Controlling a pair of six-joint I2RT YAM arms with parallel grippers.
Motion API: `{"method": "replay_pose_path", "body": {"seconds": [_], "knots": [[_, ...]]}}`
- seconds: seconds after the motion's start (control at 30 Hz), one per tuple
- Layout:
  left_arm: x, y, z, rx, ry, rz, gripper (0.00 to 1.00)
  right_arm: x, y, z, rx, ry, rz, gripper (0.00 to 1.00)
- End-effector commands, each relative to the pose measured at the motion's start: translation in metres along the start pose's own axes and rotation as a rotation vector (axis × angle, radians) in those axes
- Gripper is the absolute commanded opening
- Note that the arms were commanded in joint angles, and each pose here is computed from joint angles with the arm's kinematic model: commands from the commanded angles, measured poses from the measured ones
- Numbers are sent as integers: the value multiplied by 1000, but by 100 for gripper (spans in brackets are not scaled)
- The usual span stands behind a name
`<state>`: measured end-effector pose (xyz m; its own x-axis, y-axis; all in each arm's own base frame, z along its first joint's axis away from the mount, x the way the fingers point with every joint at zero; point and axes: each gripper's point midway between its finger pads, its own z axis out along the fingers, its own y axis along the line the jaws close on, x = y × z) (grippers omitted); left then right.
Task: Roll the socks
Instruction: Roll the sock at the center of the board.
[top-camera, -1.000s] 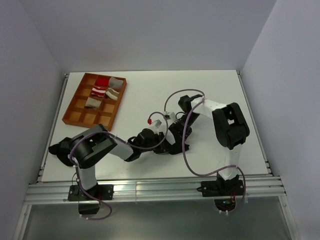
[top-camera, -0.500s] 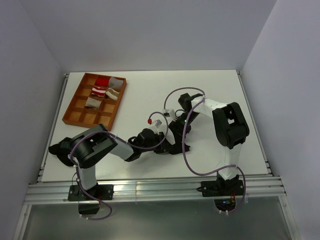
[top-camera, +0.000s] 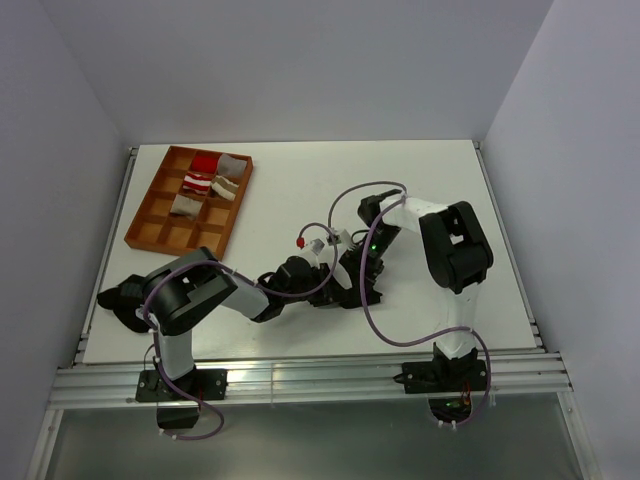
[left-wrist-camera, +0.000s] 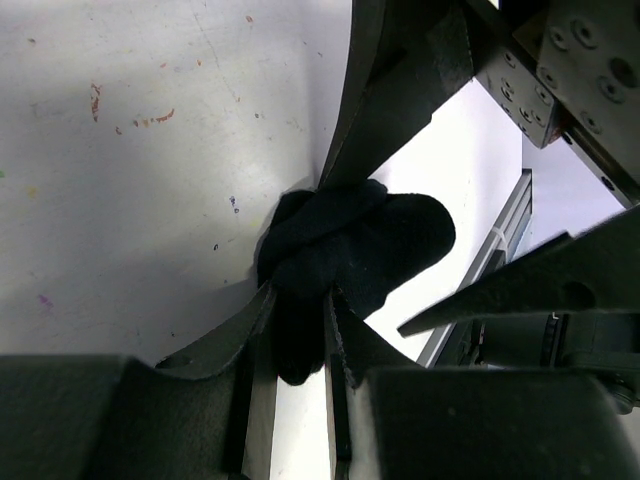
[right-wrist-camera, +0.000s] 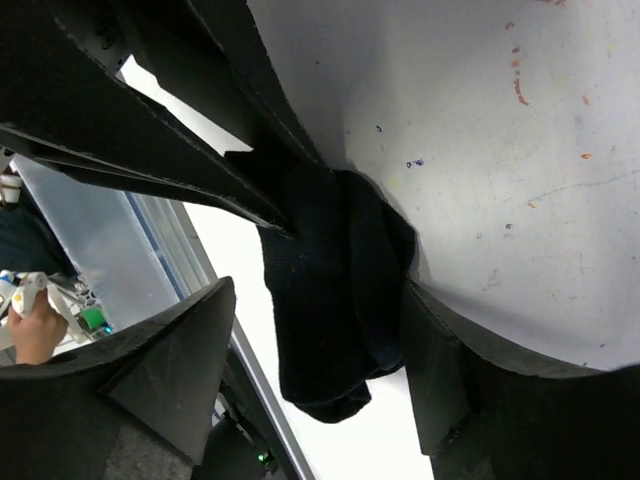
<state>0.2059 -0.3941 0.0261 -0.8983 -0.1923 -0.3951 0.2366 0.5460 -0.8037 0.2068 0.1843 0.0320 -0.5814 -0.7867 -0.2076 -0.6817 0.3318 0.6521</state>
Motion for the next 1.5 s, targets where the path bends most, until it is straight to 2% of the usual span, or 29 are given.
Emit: {"method": "replay_pose_path", "body": {"seconds": [0.0, 0.1, 0.2, 0.3, 0.43, 0.5, 0.6, 0.63, 0.7, 0.9, 1.03, 1.2, 1.37, 1.47], "knots": [[37, 79, -12, -289, 100, -11, 0, 13, -1, 8, -13, 46, 8, 71], [36, 78, -12, -284, 93, -11, 0, 13, -8, 11, 18, 47, 28, 64], [36, 78, -11, -283, 93, -6, 0, 14, -10, 13, 25, 49, 43, 46], [35, 77, -11, -278, 90, -1, 0, 13, -11, 14, 22, 51, 57, 37], [33, 76, -12, -274, 76, -3, 0, 12, -11, 15, 24, 48, 64, 11], [31, 74, -13, -268, 66, -7, 2, 12, -11, 15, 35, 41, 73, 1], [25, 69, -15, -264, 41, -22, 11, 17, -14, 15, 66, 44, 88, 0], [24, 70, -18, -268, 23, -27, 23, 20, -16, 16, 81, 53, 92, 0], [22, 68, -28, -261, -8, -62, 34, 21, -18, 17, 97, 47, 100, 0], [7, 57, -50, -235, -119, -157, 47, 20, -24, 19, 132, 16, 114, 0], [1, 47, -61, -203, -154, -213, 49, 15, -26, 19, 145, -5, 114, 0], [2, 18, -66, -118, -214, -379, 49, 12, -27, 20, 146, -21, 117, 0], [19, -17, -53, -24, -238, -533, 49, 9, -27, 18, 157, -39, 111, 0], [28, -19, -45, -17, -285, -605, 48, 6, -25, 17, 156, -50, 110, 0]]}}
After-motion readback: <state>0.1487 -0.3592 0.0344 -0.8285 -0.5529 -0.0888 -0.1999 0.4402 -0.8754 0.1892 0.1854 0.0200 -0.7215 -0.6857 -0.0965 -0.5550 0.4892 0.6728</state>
